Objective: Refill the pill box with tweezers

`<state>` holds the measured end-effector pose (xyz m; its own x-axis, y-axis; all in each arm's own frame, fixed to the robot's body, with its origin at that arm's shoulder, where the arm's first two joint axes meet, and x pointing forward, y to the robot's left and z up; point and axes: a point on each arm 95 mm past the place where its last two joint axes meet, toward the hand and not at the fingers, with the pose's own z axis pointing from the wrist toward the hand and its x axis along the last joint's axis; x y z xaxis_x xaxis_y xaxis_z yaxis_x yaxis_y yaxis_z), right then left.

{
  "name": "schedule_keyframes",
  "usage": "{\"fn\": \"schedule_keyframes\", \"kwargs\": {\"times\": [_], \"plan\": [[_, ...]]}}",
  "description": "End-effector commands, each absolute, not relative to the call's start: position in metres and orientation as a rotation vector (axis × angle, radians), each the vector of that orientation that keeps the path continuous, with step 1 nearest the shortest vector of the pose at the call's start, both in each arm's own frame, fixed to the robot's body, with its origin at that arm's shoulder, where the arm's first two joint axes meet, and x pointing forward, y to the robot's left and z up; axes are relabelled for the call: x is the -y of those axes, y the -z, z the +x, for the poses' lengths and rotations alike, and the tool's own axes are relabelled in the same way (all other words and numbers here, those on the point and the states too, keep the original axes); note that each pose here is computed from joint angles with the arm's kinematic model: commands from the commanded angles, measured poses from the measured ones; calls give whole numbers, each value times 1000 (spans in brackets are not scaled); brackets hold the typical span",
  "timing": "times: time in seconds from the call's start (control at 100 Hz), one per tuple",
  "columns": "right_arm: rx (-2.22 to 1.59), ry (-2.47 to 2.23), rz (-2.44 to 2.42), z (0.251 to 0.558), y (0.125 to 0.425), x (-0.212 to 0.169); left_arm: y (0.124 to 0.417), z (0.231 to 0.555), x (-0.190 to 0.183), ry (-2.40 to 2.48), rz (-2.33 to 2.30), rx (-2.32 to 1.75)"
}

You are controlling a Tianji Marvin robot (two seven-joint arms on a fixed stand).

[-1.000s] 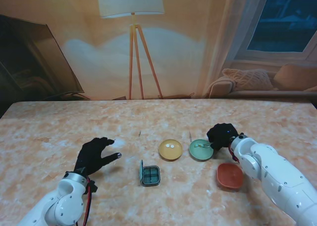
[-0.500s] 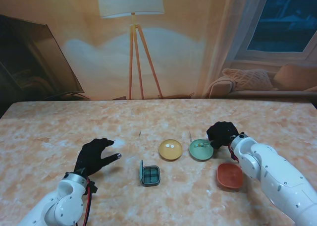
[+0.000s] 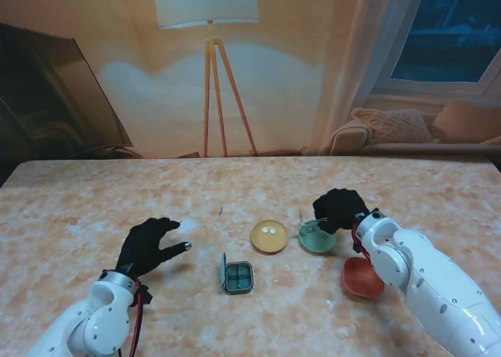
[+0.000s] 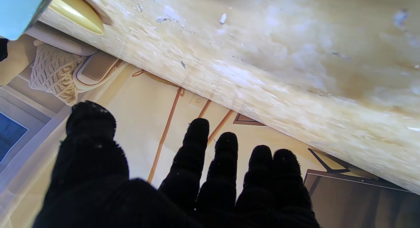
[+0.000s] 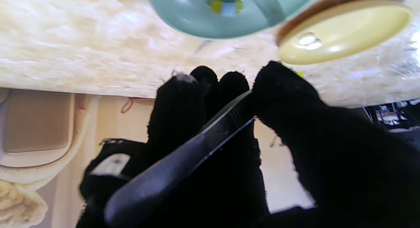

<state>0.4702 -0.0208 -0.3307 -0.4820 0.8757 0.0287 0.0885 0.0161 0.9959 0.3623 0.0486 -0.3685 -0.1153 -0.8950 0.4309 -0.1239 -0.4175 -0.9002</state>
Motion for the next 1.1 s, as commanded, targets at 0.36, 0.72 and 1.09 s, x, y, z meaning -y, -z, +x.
{"fn": "schedule_keyframes", "kwargs": {"times": [0.36,0.72,1.09], "plan": [[-1685,-1747,1013,443,340,-36,361,362,-51,1585,-1522,-1156],[-1736,-1873,1024,418,343,-69,359,363,-53,1577,-1510,-1159],[-1827,-1902,1067,402,359,-84,360,361,-54,1579,-1508,-1151]]}}
